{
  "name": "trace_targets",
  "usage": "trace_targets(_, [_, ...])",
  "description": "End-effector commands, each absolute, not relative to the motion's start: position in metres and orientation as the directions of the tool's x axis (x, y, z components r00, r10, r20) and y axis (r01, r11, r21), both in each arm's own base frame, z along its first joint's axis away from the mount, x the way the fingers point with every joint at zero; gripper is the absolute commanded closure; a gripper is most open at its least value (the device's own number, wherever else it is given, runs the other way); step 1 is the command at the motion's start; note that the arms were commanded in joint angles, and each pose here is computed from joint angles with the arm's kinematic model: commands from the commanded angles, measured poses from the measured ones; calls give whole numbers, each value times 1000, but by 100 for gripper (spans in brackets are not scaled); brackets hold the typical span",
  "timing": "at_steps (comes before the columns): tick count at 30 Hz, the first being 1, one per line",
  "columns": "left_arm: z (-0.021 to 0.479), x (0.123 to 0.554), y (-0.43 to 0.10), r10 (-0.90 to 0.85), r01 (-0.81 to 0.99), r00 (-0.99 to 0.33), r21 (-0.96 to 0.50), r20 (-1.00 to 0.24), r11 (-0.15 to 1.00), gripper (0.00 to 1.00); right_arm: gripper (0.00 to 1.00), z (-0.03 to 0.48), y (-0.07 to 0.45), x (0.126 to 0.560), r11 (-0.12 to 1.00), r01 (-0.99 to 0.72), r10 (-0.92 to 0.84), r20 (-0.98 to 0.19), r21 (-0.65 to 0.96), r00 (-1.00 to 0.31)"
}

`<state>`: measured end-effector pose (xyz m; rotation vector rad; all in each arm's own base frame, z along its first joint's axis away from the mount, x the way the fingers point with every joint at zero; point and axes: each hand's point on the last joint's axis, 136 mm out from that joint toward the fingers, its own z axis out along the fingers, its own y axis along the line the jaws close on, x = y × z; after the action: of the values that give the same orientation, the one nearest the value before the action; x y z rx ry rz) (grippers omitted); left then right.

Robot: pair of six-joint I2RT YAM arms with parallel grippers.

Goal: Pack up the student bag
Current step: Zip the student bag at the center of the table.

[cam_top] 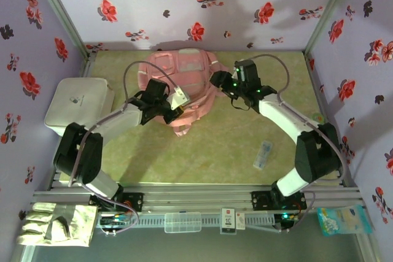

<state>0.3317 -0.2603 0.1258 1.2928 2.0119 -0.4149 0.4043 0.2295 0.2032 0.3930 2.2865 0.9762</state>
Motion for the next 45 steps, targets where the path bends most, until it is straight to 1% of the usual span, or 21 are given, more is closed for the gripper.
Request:
trace_targets(1, [160,338,-272,599,874,-175,156,-782,459,100,38,153,184,395,773,250,547,-415,583,-727])
trace_targets(4, [163,340,-274,588,872,-171,156,-791,463,100,40,141,185,392,769,281,554,-381,574,-740])
trace_targets(6, [163,340,-275,586,873,-166,158,-793,462,100,43,132,194,391,759,281,545,-338,587,-767])
trace_targets(8, [164,340,-276,582,873,-165,157,-797,462,100,45,121,208,391,745,280,529,-281,606,-801])
trace_targets(11, [162,340,-278,579,876,-167,150,-798,459,100,46,112,230,394,714,263,508,-221,649,-833])
trace_targets(14, [162,339,-279,573,877,-169,143,-802,459,100,42,117,252,399,672,216,485,-200,708,-851])
trace_targets(18, [160,337,-279,576,880,-173,138,-799,454,100,34,137,275,410,597,126,471,-219,792,-855])
trace_targets(19, [159,337,-278,578,880,-176,135,-797,455,100,34,141,278,412,578,112,470,-218,808,-856])
trace_targets(21, [159,336,-279,576,881,-181,128,-797,455,100,37,143,284,414,561,108,463,-202,821,-863])
trace_targets(23, [160,335,-279,570,882,-184,121,-800,455,100,46,143,293,412,534,93,437,-181,840,-881])
trace_targets(25, [160,335,-280,565,882,-186,116,-804,456,100,51,146,301,410,491,64,419,-171,869,-892])
trace_targets(28, [160,335,-281,562,884,-187,111,-806,453,100,53,151,310,407,438,34,396,-159,898,-905])
trace_targets(30, [160,334,-282,558,887,-188,105,-808,450,100,54,145,309,406,454,50,390,-148,889,-909])
trace_targets(31, [160,334,-283,558,888,-188,103,-809,449,100,54,140,307,406,485,64,391,-151,872,-908])
trace_targets(33, [159,334,-283,557,888,-193,97,-808,449,100,56,123,296,404,589,110,391,-163,801,-906])
trace_targets(35, [159,334,-283,556,888,-194,96,-808,450,100,58,108,282,403,701,148,388,-200,698,-900])
trace_targets(37, [159,334,-283,553,887,-195,95,-810,451,100,60,97,270,402,754,185,404,-224,630,-887])
trace_targets(39, [160,334,-283,547,885,-194,95,-814,455,100,60,91,263,403,765,201,422,-241,611,-874])
trace_targets(41, [164,334,-282,532,880,-191,95,-825,465,100,62,88,262,404,751,199,441,-254,630,-861])
trace_targets(43, [169,334,-282,516,877,-187,95,-836,471,100,62,90,270,406,708,167,446,-251,686,-859])
trace_targets(45, [177,333,-283,490,879,-184,81,-852,471,100,63,99,282,407,646,99,434,-258,757,-863])
